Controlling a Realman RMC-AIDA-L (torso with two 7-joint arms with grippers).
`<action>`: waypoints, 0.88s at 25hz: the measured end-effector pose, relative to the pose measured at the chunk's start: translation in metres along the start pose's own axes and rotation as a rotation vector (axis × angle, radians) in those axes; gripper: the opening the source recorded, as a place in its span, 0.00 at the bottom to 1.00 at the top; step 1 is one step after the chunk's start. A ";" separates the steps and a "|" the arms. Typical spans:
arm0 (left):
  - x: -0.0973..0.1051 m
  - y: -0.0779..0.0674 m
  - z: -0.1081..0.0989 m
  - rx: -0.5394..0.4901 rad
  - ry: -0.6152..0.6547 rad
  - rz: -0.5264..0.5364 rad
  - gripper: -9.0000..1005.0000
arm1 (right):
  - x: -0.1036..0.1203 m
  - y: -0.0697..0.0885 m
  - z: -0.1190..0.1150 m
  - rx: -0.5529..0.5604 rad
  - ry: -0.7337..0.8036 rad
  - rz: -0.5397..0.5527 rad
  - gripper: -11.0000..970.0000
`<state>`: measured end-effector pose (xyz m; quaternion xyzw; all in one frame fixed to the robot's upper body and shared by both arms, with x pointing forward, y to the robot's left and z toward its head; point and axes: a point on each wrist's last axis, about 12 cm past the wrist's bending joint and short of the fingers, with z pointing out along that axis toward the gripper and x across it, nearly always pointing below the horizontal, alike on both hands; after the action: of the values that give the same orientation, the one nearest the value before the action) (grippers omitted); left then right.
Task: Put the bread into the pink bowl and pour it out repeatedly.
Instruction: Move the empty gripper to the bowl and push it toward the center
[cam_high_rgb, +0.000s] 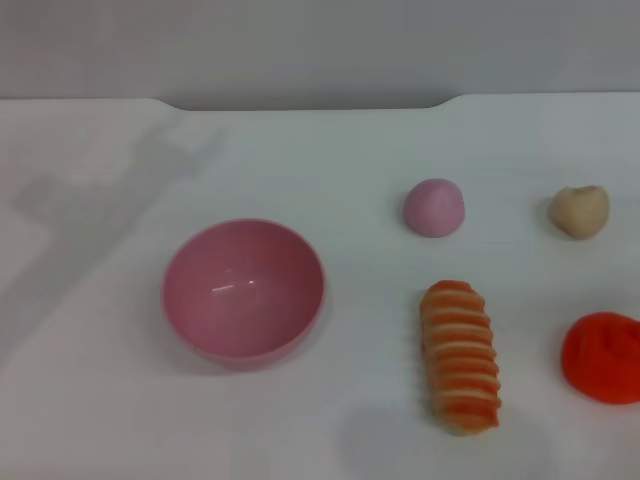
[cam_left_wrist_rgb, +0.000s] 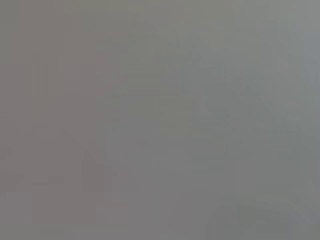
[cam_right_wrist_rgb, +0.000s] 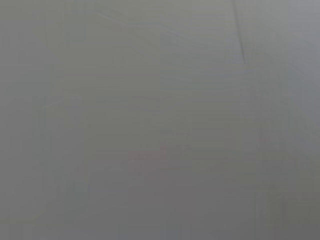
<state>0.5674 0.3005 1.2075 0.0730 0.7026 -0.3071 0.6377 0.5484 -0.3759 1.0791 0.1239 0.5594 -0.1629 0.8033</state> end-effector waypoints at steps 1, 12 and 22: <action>-0.002 0.002 0.001 0.059 0.038 -0.014 0.81 | 0.000 0.000 0.000 -0.006 0.000 -0.003 0.67; -0.008 0.009 0.036 0.140 0.587 -0.002 0.81 | 0.001 -0.002 0.000 -0.024 0.009 -0.015 0.67; -0.010 -0.003 0.045 0.027 0.856 0.103 0.81 | 0.003 -0.003 -0.005 -0.020 0.017 -0.014 0.67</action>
<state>0.6057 0.2775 1.2184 0.2371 0.8952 -0.2259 0.3022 0.5435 -0.3771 1.0747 0.1134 0.5685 -0.1619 0.7986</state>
